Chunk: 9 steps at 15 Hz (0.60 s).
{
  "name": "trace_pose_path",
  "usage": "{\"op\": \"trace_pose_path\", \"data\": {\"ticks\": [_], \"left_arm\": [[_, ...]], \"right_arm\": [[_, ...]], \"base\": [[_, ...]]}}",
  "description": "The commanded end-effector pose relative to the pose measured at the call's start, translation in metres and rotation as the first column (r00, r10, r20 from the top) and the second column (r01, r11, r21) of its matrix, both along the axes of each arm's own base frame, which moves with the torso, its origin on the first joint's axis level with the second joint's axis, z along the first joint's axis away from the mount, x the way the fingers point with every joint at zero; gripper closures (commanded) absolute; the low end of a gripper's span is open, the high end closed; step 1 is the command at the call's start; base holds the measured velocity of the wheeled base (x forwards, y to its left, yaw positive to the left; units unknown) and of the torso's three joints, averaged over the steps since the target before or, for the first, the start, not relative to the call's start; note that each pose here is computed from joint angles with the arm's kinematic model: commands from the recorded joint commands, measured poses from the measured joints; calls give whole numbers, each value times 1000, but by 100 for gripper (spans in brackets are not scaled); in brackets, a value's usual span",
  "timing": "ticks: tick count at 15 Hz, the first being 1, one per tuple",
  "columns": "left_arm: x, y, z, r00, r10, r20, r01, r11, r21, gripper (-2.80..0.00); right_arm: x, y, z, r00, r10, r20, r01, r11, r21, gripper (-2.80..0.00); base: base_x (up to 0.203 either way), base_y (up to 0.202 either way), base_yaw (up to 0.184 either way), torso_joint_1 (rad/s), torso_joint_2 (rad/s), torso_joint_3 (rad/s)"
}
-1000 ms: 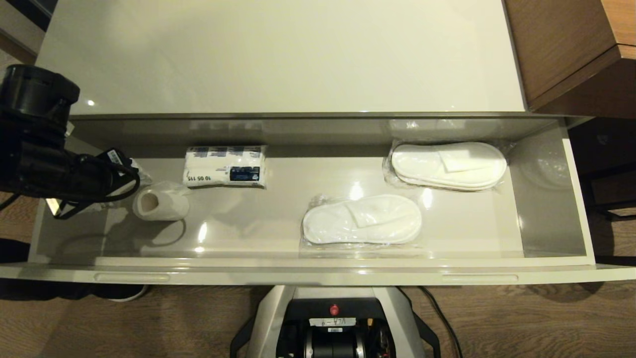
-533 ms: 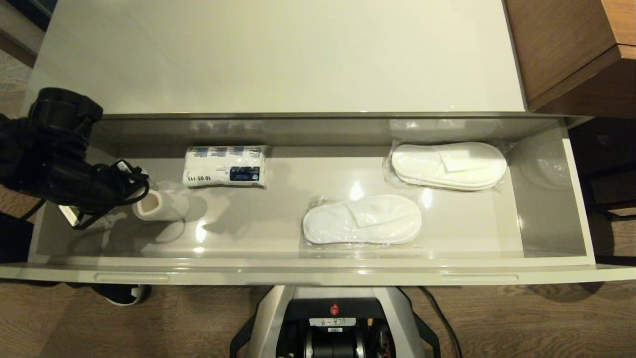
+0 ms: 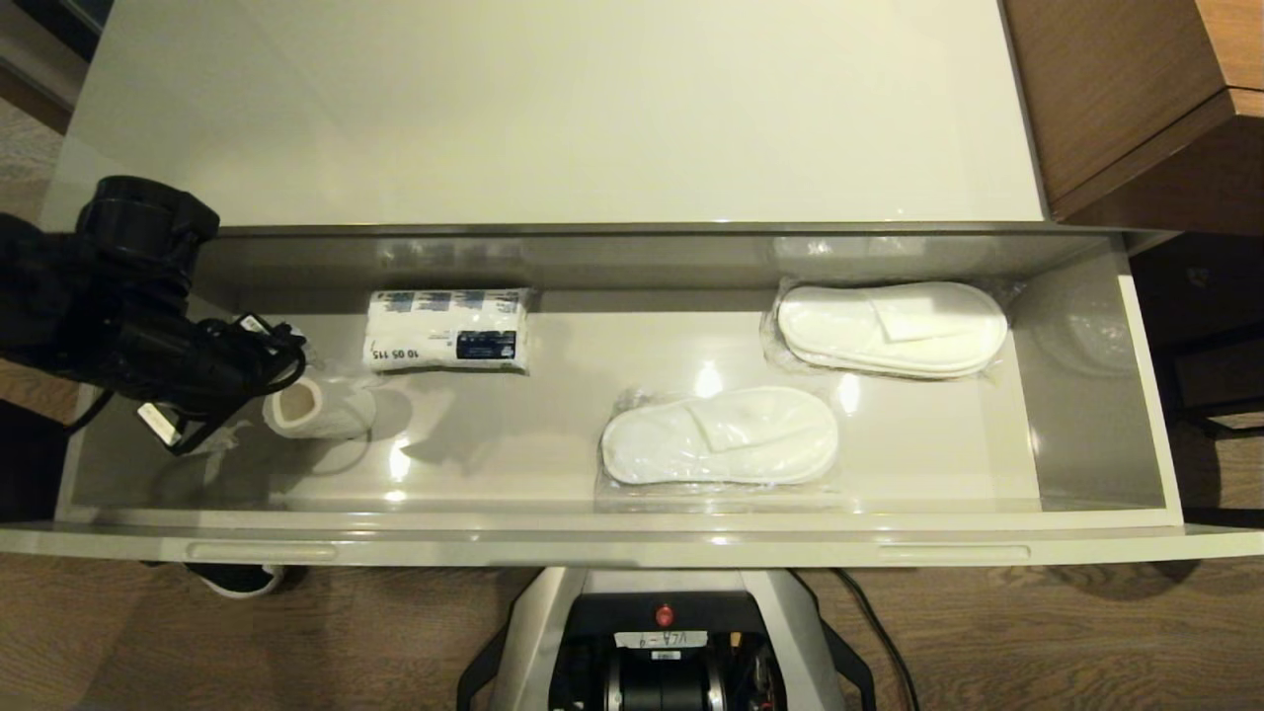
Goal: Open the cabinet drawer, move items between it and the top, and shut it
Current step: Take out the roll paper from the drawer
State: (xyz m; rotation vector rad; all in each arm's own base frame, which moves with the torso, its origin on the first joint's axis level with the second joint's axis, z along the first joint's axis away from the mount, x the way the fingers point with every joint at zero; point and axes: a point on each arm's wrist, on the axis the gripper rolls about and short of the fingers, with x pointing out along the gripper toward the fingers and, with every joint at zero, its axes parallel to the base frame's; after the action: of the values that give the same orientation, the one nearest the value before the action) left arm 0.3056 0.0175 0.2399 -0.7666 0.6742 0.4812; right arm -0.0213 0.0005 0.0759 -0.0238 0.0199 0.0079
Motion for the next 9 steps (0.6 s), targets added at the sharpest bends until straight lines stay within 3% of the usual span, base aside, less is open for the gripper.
{"op": "trace_pose_path", "data": {"ticks": [1, 9], "left_arm": [[4, 1, -3, 1000, 16, -10, -17, 1000, -11, -280], [7, 9, -6, 999, 52, -14, -53, 998, -44, -280]], "right_arm": [[0, 0, 0, 1000, 1, -1, -1, 1000, 0, 0], [0, 0, 0, 1000, 0, -1, 0, 1000, 0, 0]], "base": [[0, 0, 0, 0, 0, 0], [0, 0, 0, 0, 0, 0]]}}
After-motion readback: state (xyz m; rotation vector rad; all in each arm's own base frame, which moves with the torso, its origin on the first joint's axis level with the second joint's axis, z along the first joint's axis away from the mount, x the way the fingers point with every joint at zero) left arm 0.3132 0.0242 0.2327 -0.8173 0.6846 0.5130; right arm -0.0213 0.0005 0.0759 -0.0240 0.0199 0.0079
